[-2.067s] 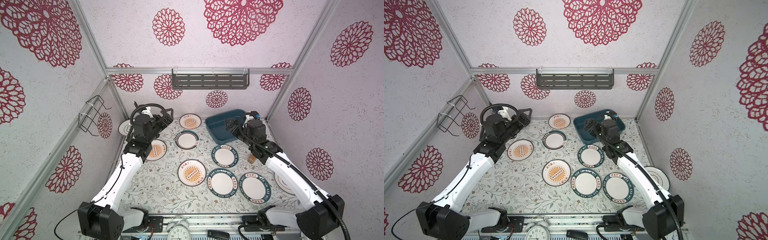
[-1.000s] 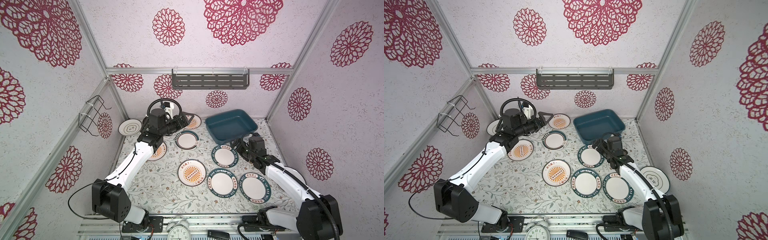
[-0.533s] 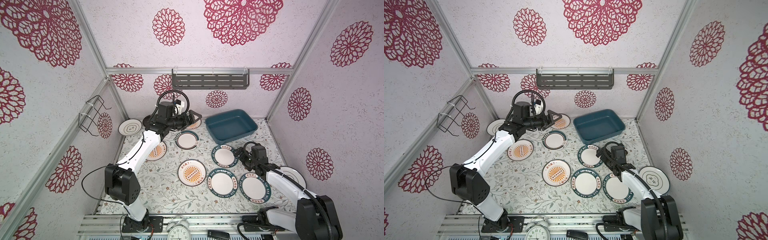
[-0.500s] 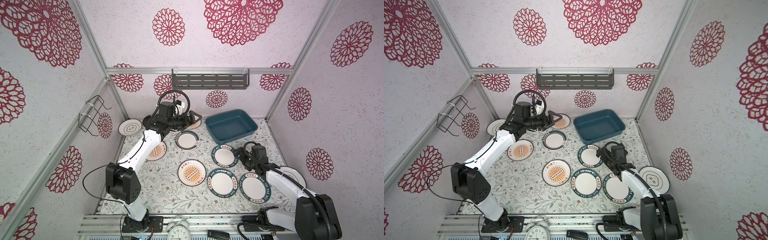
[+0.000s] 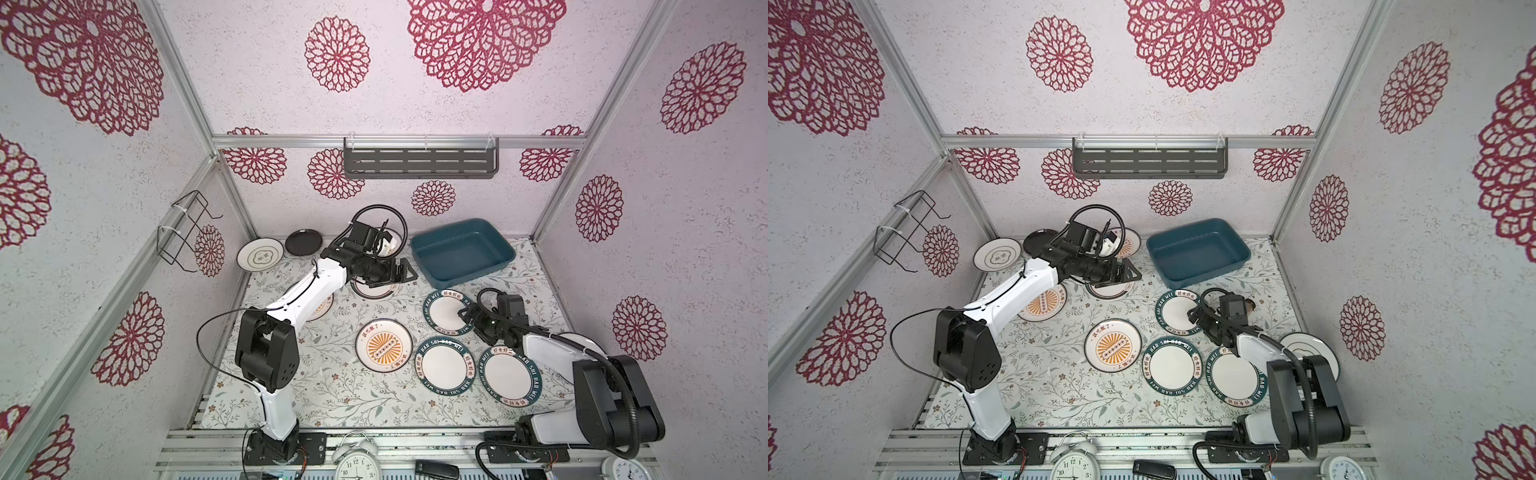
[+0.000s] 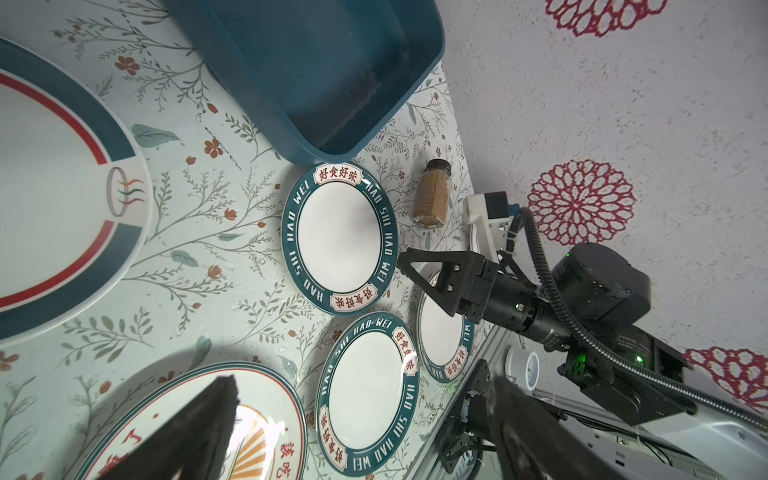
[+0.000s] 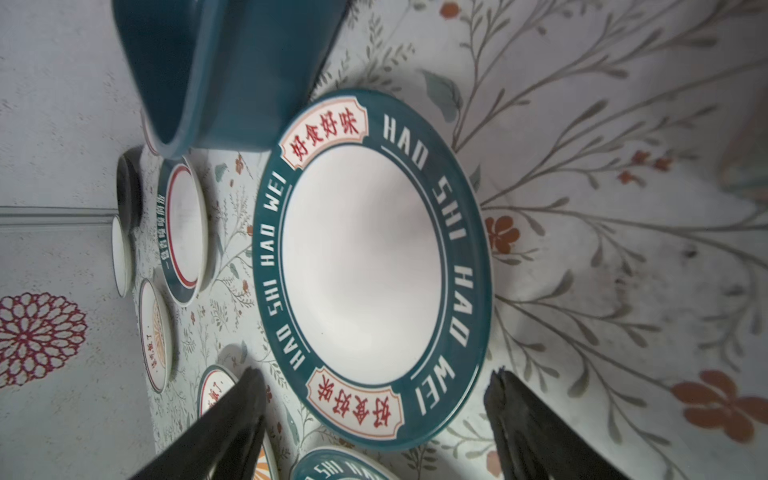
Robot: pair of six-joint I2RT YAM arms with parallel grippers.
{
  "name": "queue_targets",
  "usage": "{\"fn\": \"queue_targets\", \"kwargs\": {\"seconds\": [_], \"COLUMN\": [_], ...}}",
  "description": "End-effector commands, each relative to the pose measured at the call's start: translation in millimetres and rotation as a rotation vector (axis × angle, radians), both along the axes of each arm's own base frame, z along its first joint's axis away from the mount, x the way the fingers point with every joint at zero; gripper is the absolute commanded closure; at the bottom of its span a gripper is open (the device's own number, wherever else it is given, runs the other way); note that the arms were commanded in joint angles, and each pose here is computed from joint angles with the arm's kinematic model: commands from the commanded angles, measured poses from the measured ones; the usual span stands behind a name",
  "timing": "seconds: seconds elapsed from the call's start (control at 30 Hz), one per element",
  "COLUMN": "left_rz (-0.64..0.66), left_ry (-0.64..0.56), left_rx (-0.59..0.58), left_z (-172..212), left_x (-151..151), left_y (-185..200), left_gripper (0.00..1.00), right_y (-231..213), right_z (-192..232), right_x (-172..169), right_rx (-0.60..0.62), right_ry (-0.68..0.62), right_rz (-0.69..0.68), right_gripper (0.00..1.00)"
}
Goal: Place the plates into the plastic bin on the countertop
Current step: 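Raise both arms and move the right gripper toward the green-rimmed HAO SHI HAO WEI plate, then grasp the green-rimmed plate's edge with the right gripper and lift it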
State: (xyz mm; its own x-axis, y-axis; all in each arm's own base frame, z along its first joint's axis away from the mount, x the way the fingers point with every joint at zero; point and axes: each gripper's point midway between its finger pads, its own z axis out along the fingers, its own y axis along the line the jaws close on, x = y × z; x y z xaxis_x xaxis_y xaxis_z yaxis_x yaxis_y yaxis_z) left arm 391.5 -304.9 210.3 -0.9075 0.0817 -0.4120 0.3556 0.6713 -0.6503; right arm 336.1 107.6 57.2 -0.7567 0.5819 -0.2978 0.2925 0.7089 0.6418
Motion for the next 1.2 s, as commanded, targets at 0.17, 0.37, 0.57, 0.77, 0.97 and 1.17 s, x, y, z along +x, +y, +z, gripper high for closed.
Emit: {"fn": "queue_targets", "kwargs": {"seconds": [0.17,0.37,0.57,0.77,0.97,1.17], "left_rz": [-0.057,-0.063,-0.049,-0.044,-0.038,-0.039], "left_ry": [0.021,0.034,0.020,0.011,0.000,-0.003], "left_rx": [0.007,0.004,-0.002,-0.009,-0.005,-0.001], "left_z": [-14,-17,-10,-4,-2,-3], "left_x": [-1,2,6,5,5,5], "left_y": [-4,-7,-7,-7,-5,-4], "left_gripper": [0.03,0.03,0.03,0.03,0.03,0.03], "right_y": [0,-4,-10,-15,-15,-15], "right_z": [-3,-8,-17,-24,-26,-21], "right_x": [7,12,10,11,12,11], "right_rx": [0.030,0.071,0.102,0.127,0.142,0.145], "right_ry": [-0.025,-0.017,0.004,0.011,0.012,0.010], "right_rz": [0.007,-0.012,-0.042,-0.078,-0.093,-0.091], "right_gripper": [0.22,0.36,0.57,0.76,0.86,0.97]}}
